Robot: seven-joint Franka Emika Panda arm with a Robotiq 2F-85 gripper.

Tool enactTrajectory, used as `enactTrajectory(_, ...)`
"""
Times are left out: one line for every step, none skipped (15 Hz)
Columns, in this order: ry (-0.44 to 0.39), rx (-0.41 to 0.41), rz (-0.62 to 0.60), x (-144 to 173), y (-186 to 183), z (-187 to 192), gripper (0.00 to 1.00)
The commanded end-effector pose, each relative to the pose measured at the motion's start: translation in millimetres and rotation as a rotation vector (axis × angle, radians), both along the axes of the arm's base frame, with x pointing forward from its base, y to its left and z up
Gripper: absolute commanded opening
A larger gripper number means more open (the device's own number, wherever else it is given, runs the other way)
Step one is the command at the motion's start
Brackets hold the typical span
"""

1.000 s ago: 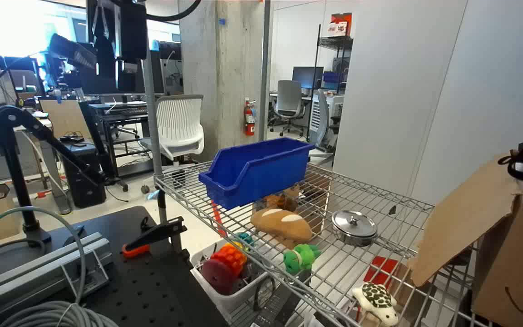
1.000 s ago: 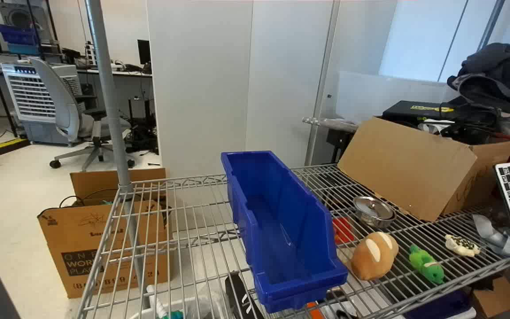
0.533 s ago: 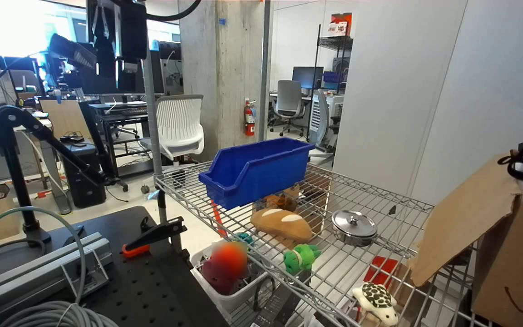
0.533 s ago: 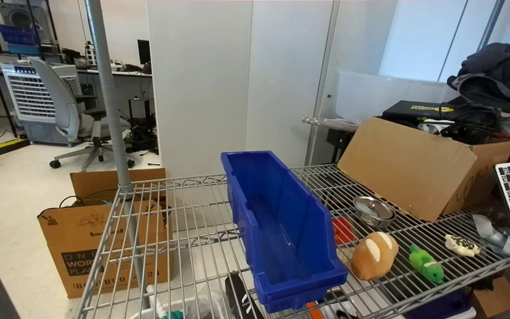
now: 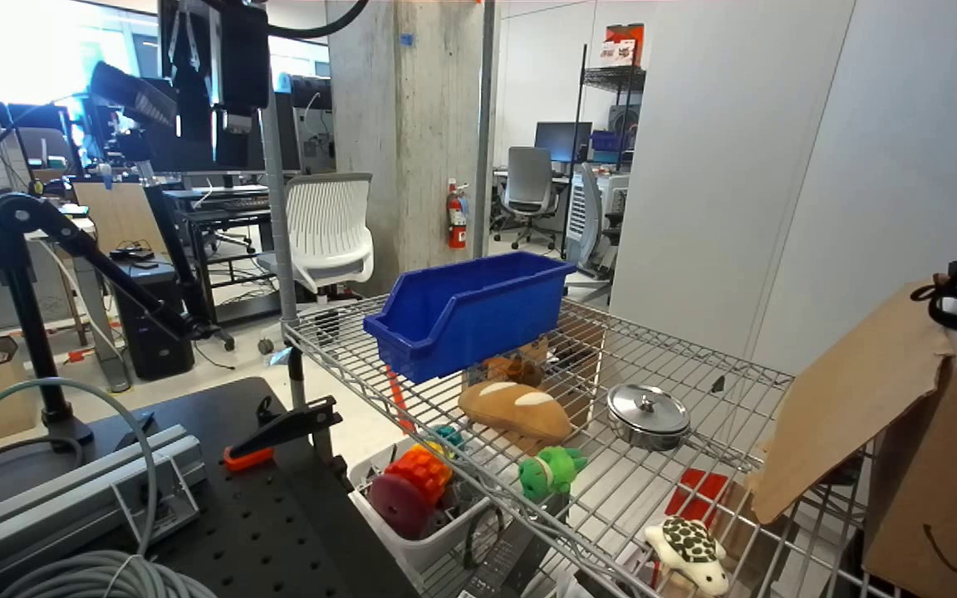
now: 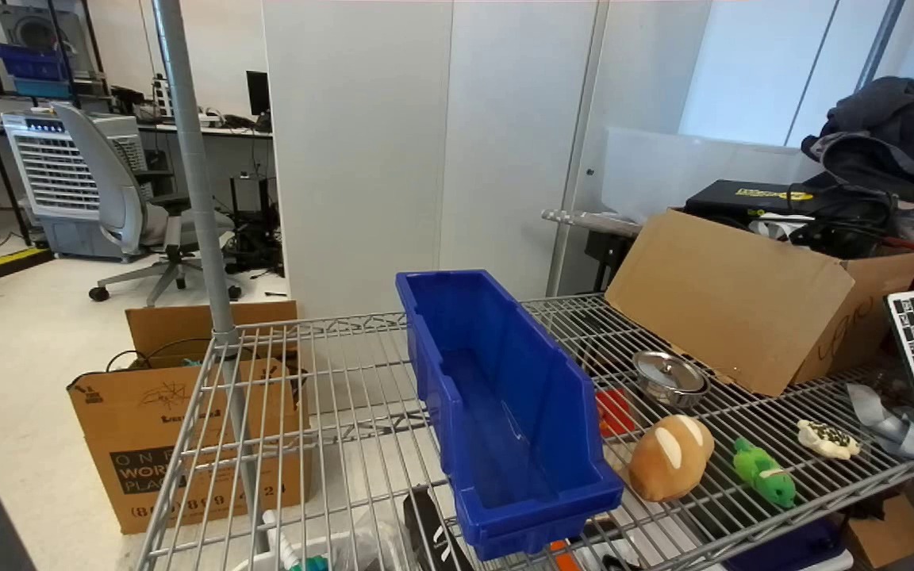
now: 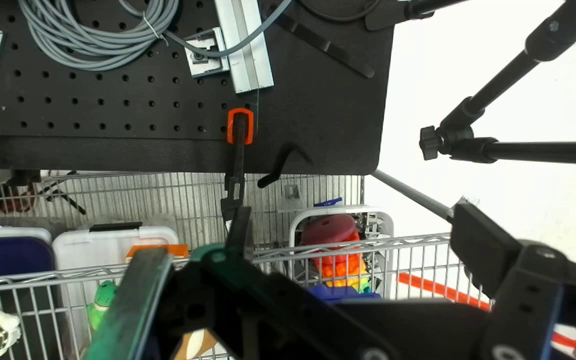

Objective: Pick up the brown plush toy and put it in the blue object

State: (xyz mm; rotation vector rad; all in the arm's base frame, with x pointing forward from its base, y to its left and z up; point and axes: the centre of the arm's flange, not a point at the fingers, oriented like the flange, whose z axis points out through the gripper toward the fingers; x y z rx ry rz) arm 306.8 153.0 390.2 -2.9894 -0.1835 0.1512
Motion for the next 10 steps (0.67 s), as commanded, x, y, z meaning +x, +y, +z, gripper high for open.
enactTrajectory(0.000,0.000,0.000,0,0,0,1.00)
enactTrajectory(0.000,0.000,0.000,0,0,0,1.00)
enactTrajectory(0.002,-0.012,-0.036,8,3,-7,1.00)
enactTrajectory(0.005,-0.015,-0.059,13,3,-11,1.00)
enactTrajectory(0.016,-0.030,-0.105,26,3,-18,1.00)
enactTrajectory(0.016,-0.041,-0.143,34,2,-23,1.00)
enactTrajectory(0.001,-0.051,-0.202,48,0,-34,1.00)
enactTrajectory(-0.021,-0.052,-0.249,60,-2,-44,1.00)
enactTrajectory(-0.037,-0.044,-0.301,74,-3,-54,1.00)
enactTrajectory(-0.043,-0.038,-0.348,88,-3,-65,1.00)
